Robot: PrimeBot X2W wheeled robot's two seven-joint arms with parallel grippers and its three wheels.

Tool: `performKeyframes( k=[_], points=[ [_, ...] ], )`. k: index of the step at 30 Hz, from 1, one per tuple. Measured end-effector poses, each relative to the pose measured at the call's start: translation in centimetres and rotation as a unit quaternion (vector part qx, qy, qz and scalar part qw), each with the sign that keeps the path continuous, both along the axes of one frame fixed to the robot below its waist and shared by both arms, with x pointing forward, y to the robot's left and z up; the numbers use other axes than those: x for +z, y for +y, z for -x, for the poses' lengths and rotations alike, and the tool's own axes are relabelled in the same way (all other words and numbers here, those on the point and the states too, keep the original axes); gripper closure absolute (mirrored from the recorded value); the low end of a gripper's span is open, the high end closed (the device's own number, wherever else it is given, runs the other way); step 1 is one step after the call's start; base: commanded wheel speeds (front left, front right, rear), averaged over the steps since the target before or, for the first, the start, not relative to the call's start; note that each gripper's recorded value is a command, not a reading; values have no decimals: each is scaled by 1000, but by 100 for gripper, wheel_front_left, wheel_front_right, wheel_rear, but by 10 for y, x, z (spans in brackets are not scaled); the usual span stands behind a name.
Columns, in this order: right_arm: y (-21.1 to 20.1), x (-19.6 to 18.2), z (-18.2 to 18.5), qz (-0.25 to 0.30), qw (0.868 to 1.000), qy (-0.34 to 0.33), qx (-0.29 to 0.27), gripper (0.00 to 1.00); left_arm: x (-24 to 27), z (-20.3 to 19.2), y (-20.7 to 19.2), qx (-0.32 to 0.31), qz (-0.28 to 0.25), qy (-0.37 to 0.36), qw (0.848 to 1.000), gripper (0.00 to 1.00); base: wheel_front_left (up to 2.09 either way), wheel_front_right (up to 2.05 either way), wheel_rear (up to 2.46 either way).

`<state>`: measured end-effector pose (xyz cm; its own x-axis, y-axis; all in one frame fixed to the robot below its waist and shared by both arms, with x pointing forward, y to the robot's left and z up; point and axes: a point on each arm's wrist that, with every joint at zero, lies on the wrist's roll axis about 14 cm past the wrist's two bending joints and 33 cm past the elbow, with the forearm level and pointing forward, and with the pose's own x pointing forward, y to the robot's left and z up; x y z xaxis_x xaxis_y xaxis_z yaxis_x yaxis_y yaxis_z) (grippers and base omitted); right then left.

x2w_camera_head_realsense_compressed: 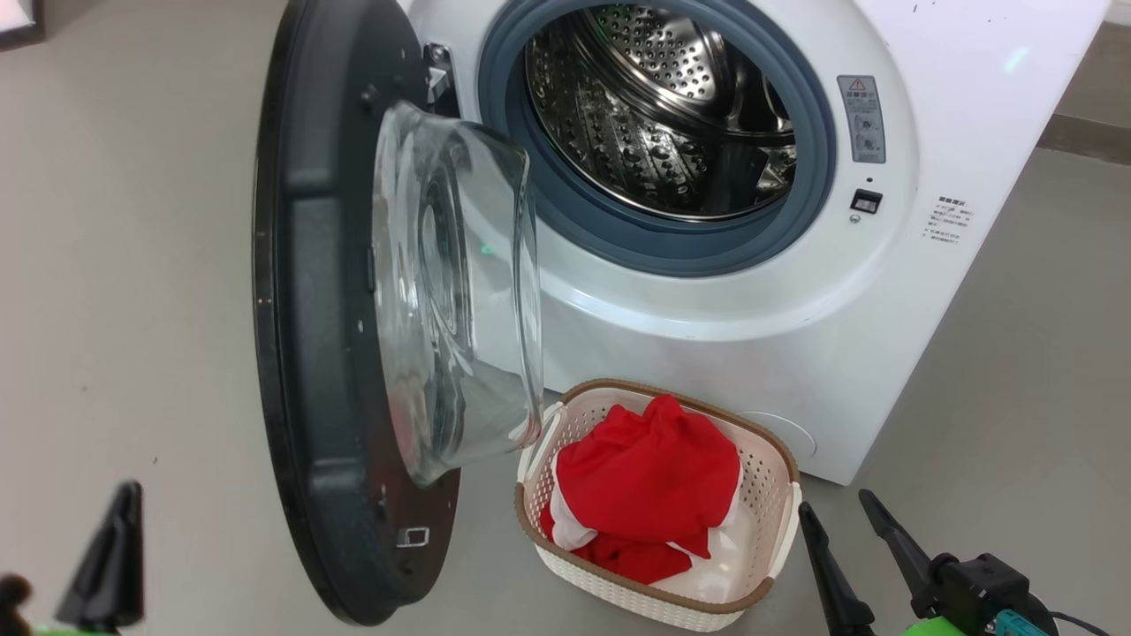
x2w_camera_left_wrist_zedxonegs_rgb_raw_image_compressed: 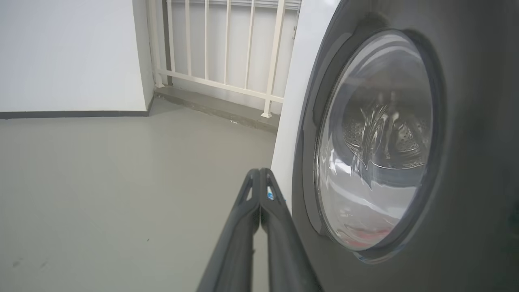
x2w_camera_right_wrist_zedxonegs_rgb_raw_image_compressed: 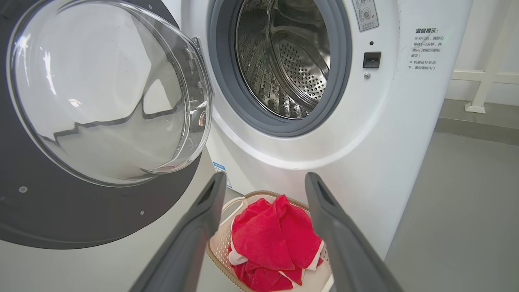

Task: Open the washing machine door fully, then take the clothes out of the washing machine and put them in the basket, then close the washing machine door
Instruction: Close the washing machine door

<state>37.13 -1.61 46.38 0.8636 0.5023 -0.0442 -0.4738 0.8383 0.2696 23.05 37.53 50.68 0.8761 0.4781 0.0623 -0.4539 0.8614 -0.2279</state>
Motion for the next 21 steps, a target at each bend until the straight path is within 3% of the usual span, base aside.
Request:
performKeyframes(
  k=[4,9,16,21],
  points=[
    [1,-1,1,-1,1000,2,1,0,24,-10,14,-8,8,-36,999,100,0,0,0],
    [0,-4,2,-3,1000,8,0,0,48,-26,24,-36,70,-89,993,100,0,0,0],
    [-5,-9,0,-4,1000,15,-9,0,90,-56,18,-128,182,-107,969,100,0,0,0],
    [-8,-11,-2,-5,1000,18,-15,0,105,-69,5,-183,229,-93,951,100,0,0,0]
  ],
)
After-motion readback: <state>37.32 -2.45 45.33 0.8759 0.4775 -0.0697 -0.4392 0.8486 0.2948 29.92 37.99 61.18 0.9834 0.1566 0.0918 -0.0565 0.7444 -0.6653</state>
